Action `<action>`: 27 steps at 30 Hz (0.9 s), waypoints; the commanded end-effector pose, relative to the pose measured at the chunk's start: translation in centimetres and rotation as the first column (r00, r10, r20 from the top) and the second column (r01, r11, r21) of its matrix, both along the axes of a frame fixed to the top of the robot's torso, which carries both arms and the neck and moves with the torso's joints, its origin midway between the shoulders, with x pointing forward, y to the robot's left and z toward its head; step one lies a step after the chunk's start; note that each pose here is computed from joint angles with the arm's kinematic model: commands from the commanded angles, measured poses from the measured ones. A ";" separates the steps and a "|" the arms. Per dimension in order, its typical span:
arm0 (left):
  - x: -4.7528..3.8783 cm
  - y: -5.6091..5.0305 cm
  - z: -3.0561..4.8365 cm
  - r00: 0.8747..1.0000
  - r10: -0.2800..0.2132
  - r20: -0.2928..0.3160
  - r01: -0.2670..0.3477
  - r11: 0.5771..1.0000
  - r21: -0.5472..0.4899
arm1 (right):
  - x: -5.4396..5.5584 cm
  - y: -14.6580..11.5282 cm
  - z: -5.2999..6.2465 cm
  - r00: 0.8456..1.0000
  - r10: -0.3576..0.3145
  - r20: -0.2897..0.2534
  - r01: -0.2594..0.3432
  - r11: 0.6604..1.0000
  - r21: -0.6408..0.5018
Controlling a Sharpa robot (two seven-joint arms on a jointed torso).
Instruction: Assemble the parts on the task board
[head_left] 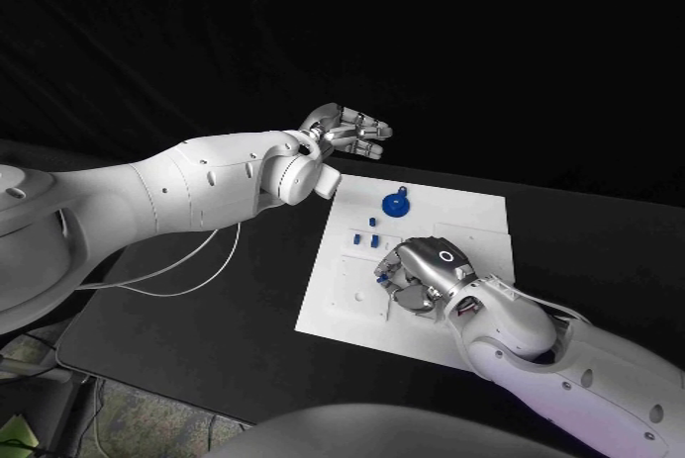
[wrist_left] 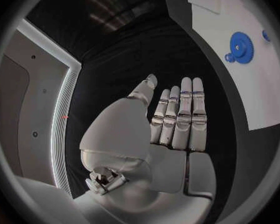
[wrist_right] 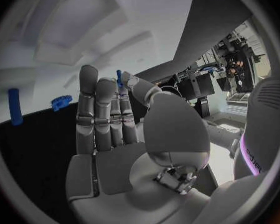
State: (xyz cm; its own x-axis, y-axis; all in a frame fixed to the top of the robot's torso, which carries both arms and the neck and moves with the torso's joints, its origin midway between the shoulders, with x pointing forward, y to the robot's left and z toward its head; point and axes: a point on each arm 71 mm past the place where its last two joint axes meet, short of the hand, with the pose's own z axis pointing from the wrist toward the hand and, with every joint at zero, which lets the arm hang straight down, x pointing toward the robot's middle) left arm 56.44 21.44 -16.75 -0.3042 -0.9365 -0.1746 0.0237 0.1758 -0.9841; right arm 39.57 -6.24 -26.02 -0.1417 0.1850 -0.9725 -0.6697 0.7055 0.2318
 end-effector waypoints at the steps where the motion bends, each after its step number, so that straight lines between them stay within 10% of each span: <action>1: -0.04 -0.3 0.09 1.000 -0.017 0.004 0.017 1.000 -0.002 | 0.1 0.0 0.4 1.000 -0.007 -0.001 0.007 1.000 -0.007; 27: -0.02 -0.5 0.07 1.000 -0.020 0.002 0.020 1.000 -0.001 | 1.2 0.5 0.7 1.000 -0.007 -0.017 0.005 0.994 -0.109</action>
